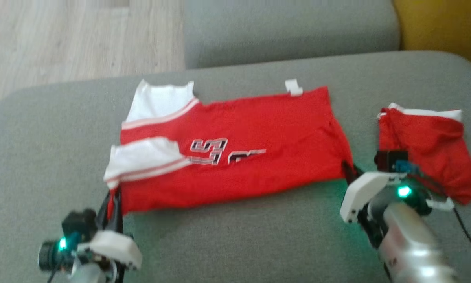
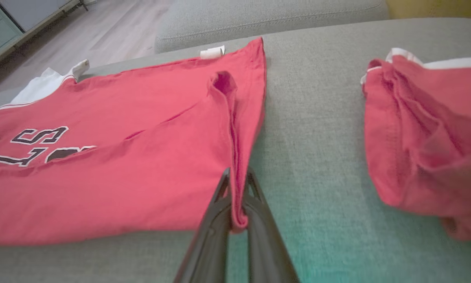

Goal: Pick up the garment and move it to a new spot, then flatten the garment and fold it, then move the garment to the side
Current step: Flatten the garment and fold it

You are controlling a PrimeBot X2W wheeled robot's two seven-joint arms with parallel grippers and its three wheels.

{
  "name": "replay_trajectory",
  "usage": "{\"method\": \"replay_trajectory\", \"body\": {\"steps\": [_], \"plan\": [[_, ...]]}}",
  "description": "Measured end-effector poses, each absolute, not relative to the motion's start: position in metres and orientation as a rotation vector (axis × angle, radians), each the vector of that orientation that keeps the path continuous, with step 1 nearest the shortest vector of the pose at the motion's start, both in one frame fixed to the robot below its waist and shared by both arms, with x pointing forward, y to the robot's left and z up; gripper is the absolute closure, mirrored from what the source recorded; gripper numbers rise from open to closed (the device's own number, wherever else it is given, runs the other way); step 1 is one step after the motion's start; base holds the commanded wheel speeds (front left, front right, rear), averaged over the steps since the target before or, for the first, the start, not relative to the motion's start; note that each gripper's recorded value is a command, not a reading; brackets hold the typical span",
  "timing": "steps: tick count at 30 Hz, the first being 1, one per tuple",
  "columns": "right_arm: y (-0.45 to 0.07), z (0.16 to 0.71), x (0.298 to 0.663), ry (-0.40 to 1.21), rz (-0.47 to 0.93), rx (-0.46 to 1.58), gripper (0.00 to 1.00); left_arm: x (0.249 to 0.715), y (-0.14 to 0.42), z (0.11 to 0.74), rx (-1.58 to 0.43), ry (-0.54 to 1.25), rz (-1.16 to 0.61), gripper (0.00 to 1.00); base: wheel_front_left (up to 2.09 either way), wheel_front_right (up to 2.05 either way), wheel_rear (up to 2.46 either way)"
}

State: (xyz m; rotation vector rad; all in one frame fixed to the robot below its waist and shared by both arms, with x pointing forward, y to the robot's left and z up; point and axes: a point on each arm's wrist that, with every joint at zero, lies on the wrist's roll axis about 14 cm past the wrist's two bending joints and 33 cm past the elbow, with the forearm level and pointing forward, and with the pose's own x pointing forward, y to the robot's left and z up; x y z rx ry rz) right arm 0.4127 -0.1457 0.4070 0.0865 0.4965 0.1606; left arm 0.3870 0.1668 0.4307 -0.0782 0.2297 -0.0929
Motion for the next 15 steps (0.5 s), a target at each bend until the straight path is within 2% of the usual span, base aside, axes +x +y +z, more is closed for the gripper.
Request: {"method": "replay_trajectory", "body": {"steps": [8,15], "plan": [[-0.149,0.399,0.363,0.506,0.153,0.145,1.0,0.339,0.152,0.427,-0.092,0.275,-0.125,1.0,0.0,0.0,0.0],[-0.161,0.391,0.332,0.555,0.113,0.18,1.0,0.323,0.152,0.424,-0.089,0.323,-0.131,1.0,0.0,0.0,0.0]]}}
